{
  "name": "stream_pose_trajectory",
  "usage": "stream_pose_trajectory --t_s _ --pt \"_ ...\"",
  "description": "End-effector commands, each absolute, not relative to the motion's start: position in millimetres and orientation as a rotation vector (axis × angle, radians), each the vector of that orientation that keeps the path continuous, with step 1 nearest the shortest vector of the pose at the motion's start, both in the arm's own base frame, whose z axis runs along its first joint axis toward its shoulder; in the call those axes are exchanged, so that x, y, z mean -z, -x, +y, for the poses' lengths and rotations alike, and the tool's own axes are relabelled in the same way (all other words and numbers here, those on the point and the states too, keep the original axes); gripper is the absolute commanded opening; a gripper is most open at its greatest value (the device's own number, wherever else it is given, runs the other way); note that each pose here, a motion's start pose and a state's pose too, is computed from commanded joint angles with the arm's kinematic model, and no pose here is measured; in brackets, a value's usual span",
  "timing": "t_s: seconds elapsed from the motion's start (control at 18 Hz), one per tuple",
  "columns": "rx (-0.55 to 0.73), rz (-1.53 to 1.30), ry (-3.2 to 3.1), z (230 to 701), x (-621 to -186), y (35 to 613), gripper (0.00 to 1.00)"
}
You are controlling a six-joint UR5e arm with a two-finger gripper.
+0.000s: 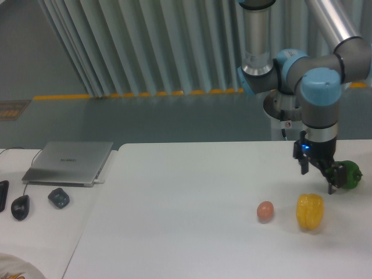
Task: Place the yellow pepper in a basket
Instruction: 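Position the open gripper above the yellow pepper and lower it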
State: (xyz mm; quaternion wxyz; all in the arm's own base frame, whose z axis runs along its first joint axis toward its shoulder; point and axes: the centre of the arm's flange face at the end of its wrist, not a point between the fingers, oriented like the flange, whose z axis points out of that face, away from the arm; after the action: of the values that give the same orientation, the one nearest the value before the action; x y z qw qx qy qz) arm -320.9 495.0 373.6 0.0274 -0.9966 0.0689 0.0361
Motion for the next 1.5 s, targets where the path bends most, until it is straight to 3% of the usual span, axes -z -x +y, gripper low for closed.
stream_pose_trajectory --t_s 0.44,1.5 --pt "-0.079 -0.237 3.086 509.0 -324.5 323.1 1.0" --pt "-0.052 -0.262 3.116 519.9 -297.8 319.5 1.0"
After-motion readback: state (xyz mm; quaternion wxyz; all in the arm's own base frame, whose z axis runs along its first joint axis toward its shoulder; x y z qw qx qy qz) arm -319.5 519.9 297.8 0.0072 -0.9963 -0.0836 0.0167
